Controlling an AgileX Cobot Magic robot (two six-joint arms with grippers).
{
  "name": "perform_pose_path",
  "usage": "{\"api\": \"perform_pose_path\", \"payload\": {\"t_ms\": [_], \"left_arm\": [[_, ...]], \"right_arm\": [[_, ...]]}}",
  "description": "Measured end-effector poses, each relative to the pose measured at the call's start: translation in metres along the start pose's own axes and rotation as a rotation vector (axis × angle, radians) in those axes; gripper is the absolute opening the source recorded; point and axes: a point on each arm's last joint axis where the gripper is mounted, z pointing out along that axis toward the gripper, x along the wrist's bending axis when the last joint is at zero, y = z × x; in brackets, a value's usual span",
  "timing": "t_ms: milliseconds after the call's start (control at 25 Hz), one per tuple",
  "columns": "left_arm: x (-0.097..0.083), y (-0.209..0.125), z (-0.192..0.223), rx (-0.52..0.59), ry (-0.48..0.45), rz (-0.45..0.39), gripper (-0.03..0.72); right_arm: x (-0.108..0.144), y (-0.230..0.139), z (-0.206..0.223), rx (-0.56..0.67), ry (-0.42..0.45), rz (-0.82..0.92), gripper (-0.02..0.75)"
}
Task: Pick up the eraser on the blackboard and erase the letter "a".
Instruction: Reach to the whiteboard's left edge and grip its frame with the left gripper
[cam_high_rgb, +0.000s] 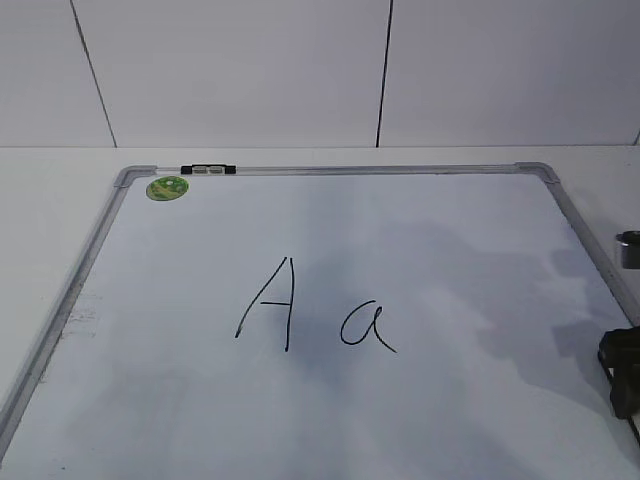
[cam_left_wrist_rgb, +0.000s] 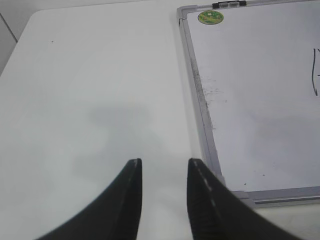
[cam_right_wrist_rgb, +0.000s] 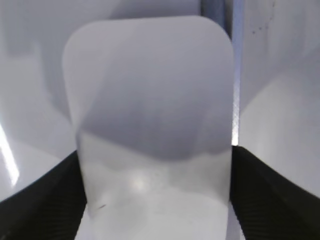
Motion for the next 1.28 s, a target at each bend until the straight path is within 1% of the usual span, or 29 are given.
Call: {"api": "perform_pose_path", "payload": {"t_ms": [400,600,720,1280], "left_arm": [[0.0,0.0,0.0,0.0,0.0,0.0,0.239],[0.0,0.0,0.0,0.0,0.0,0.0,0.239],[0.0,0.0,0.0,0.0,0.0,0.0,0.239],[0.0,0.0,0.0,0.0,0.0,0.0,0.239]], "right_arm": [[0.001,0.0004,0.0,-0.004,0.011,0.009,0.646],[0.0008,0.0004,0.0,-0.004,0.009,0.008,0.585],[0.0007,0.0004,0.0,-0.005,0.008,0.007,0.572],[0.0007,0.0004,0.0,-0.005,0.008,0.005,0.568]]}}
